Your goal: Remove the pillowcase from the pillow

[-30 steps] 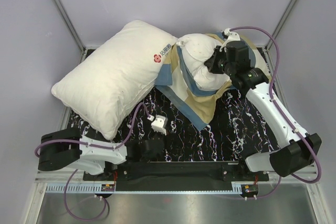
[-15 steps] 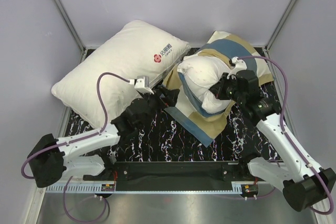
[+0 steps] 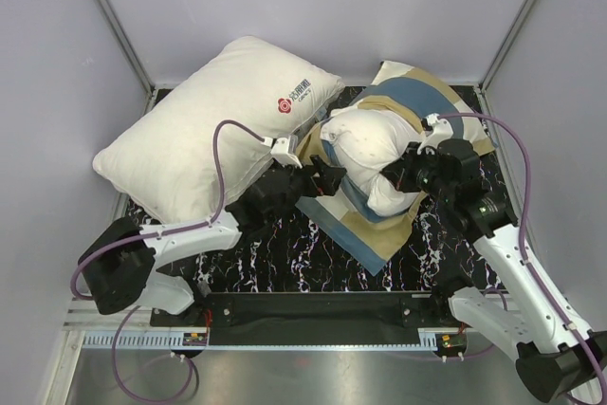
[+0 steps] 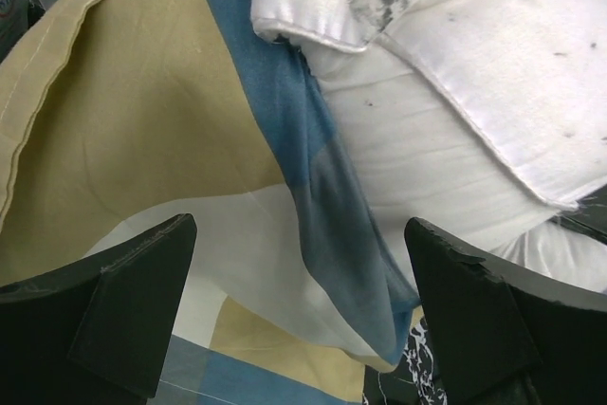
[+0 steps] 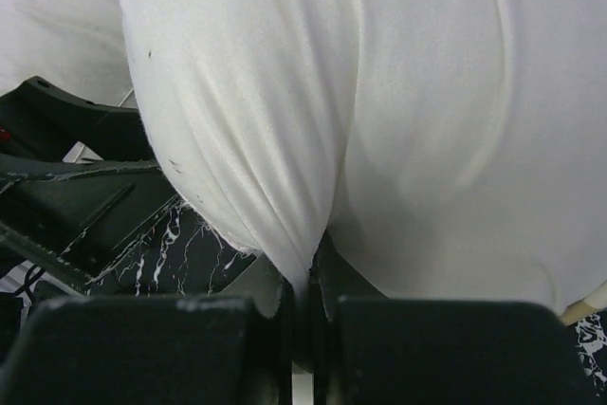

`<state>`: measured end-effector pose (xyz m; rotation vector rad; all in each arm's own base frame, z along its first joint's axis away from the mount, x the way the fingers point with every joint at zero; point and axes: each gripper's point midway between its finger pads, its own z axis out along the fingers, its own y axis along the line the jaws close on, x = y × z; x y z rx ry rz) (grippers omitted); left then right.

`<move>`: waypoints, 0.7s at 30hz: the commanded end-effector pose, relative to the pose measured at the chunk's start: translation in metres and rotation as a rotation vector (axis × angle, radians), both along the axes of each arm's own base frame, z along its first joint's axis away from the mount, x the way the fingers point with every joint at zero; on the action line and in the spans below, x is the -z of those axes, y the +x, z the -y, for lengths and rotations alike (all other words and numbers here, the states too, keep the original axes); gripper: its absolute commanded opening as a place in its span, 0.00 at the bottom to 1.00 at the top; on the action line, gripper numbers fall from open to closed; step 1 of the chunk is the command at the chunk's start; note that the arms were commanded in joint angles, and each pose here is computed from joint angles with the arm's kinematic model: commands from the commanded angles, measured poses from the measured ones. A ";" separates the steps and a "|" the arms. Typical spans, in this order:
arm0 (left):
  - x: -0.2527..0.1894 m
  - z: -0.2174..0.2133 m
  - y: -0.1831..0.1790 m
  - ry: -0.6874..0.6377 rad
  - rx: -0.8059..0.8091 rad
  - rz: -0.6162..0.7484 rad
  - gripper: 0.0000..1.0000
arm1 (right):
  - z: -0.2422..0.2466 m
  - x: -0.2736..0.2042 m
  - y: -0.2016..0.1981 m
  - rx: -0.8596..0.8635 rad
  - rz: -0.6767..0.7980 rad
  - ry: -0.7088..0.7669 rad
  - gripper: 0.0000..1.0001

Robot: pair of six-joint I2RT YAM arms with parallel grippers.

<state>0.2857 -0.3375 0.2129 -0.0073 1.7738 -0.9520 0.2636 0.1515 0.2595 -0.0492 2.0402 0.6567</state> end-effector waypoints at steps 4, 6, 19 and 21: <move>-0.031 0.027 0.007 -0.078 0.070 0.062 0.57 | -0.018 -0.051 -0.013 -0.086 0.113 0.147 0.00; -0.022 0.031 0.009 -0.064 0.074 0.048 0.29 | -0.018 -0.051 -0.018 -0.094 0.106 0.149 0.01; 0.021 -0.058 -0.035 -0.009 -0.041 -0.008 0.00 | 0.001 -0.049 -0.075 -0.139 0.095 0.114 0.25; 0.014 -0.072 -0.045 -0.028 -0.044 0.008 0.00 | 0.001 -0.046 -0.080 -0.153 0.086 0.110 0.33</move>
